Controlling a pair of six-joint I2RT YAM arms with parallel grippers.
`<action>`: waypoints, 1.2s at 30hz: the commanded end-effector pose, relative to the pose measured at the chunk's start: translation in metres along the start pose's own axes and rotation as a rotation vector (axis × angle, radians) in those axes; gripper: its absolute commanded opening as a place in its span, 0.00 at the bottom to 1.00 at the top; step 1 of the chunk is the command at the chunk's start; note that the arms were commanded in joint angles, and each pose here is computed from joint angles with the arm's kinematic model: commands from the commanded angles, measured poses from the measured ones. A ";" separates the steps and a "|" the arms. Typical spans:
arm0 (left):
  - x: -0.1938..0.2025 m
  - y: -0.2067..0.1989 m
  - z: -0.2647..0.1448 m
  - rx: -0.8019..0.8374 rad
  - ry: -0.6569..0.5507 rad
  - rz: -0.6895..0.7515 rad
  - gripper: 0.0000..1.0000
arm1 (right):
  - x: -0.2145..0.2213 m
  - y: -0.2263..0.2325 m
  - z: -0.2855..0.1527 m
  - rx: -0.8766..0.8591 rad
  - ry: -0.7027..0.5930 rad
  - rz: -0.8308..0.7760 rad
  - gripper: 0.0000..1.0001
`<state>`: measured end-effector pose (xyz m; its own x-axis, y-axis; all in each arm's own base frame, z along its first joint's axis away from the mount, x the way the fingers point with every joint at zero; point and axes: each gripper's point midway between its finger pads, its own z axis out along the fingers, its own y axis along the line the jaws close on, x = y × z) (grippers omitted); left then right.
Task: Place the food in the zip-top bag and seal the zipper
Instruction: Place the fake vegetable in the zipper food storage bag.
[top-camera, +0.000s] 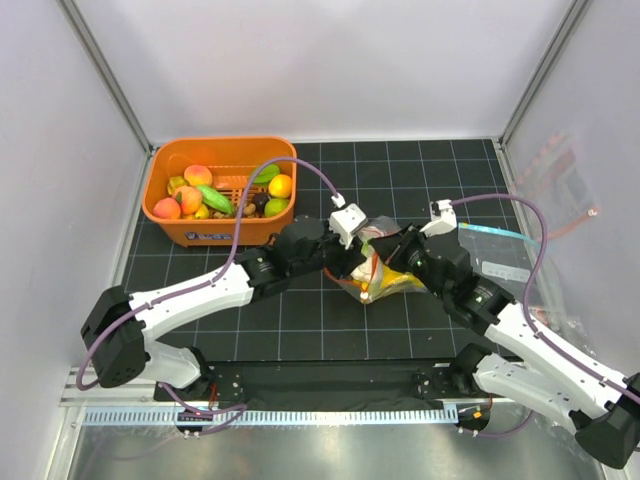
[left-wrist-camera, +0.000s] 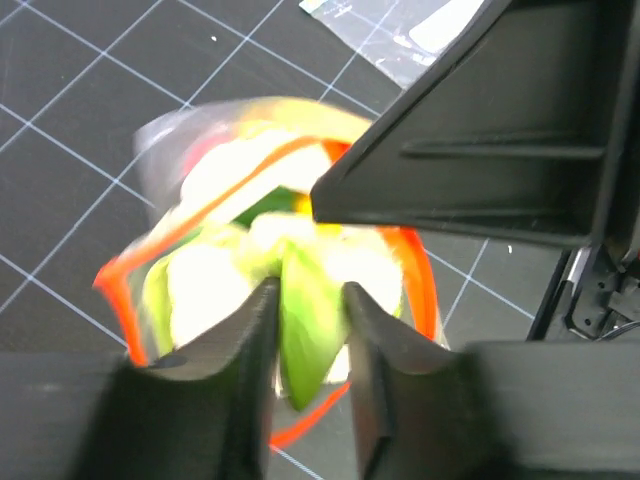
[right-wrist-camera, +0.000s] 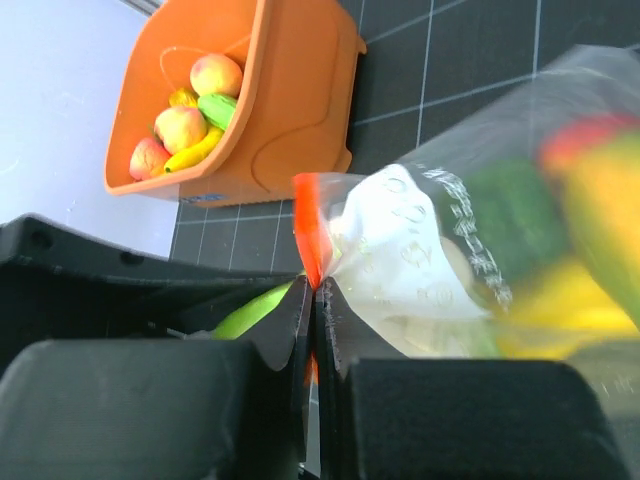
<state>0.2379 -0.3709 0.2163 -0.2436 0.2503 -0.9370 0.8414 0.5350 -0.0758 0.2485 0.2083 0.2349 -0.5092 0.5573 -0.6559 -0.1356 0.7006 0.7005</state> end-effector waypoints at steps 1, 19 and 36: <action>-0.019 -0.004 -0.006 0.024 -0.062 -0.013 0.44 | -0.029 0.027 -0.011 -0.086 -0.093 0.005 0.01; -0.041 0.017 -0.048 -0.122 -0.116 -0.125 0.89 | -0.050 0.013 -0.027 -0.027 -0.197 0.017 0.01; 0.009 0.058 -0.015 -0.189 0.048 -0.473 0.71 | -0.068 -0.010 -0.043 0.040 -0.323 0.085 0.01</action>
<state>0.2811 -0.3100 0.2031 -0.5622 -0.0023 -0.8270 0.5212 0.7754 -0.3565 0.2424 0.1522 0.2544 -0.3238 0.6417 -0.6953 -0.0512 0.7219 0.6901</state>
